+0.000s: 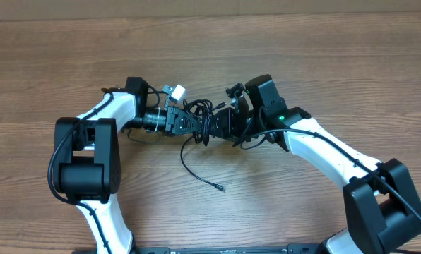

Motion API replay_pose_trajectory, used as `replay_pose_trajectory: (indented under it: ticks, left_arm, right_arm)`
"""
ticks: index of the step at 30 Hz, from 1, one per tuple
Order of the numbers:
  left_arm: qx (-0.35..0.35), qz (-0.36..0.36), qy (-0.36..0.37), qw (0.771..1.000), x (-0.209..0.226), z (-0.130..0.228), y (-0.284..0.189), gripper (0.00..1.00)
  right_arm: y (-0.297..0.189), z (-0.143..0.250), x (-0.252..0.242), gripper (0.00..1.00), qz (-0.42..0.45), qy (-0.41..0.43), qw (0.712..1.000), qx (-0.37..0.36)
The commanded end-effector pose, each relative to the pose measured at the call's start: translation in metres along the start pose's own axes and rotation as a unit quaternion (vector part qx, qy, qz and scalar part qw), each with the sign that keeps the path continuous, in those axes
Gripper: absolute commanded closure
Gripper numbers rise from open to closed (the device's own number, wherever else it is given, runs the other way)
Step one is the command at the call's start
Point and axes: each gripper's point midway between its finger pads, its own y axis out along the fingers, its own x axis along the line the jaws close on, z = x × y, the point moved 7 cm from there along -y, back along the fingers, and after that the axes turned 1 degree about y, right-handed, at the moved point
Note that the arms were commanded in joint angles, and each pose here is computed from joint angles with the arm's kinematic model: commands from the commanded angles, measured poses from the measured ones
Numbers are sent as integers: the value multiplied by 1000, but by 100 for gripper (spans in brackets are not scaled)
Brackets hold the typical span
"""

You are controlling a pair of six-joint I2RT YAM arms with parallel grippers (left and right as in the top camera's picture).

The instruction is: Untangle cables

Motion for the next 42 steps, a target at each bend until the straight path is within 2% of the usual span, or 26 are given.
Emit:
replay_pose_trajectory:
  ticks: [1,5,7,11,14,17,21,23,26,29,31,32,33,35,36,38,40,42]
  left_arm:
    - [1,2,6,1000,2,1,1,96]
    - [1,2,6,1000,2,1,1,96]
    - [1,2,6,1000,2,1,1,96]
    - [1,2,6,1000,2,1,1,96]
    - [1,2,6,1000,2,1,1,96]
    - [1,2,6,1000,2,1,1,96]
    - [1,2,6,1000,2,1,1,96]
    - [1,2,6,1000,2,1,1,96]
    - [1,2,6,1000,2,1,1,96]
    - [1,1,6,1000,2,1,1,96]
    - [3,-4,7,1000,3,1,1,96]
    - [9,-21,9,1000,7,2,1,96]
    - [14,-40,12,999,11,3,1,96]
    - [22,-65,8,998,16,4,0,95]
    - [26,-81,-2,996,19,4,0,94]
    - [38,-157,-45,986,34,6,-2,93]
    - [46,-180,-59,981,38,8,-1,91]
    - [68,-176,-71,979,33,16,9,93]
  right_arm:
    - [1,-6,4,62,37,6,998,-44]
    - [-2,-12,-21,63,150,43,981,-115]
    - [-5,-14,-29,72,182,60,972,-136]
    - [-8,-17,-32,82,201,59,966,-154]
    - [-13,-19,-42,94,245,63,951,-177]
    - [-22,-15,-57,96,304,73,931,-188]
    - [-46,-5,-83,96,433,78,873,-210]
    - [-61,0,-93,96,499,71,834,-224]
    - [-90,6,-104,96,604,46,757,-246]
    - [-103,7,-109,96,637,41,728,-252]
    - [-107,5,-114,90,632,59,731,-249]
    - [-106,4,-115,82,625,66,738,-245]
    - [-105,4,-117,70,615,75,747,-241]
    - [-99,2,-118,59,583,97,773,-230]
    - [-95,0,-118,49,560,108,791,-223]
    - [-86,-2,-116,32,515,119,824,-204]
    - [-83,-2,-115,26,501,125,834,-197]
    - [-82,1,-115,25,501,128,835,-188]
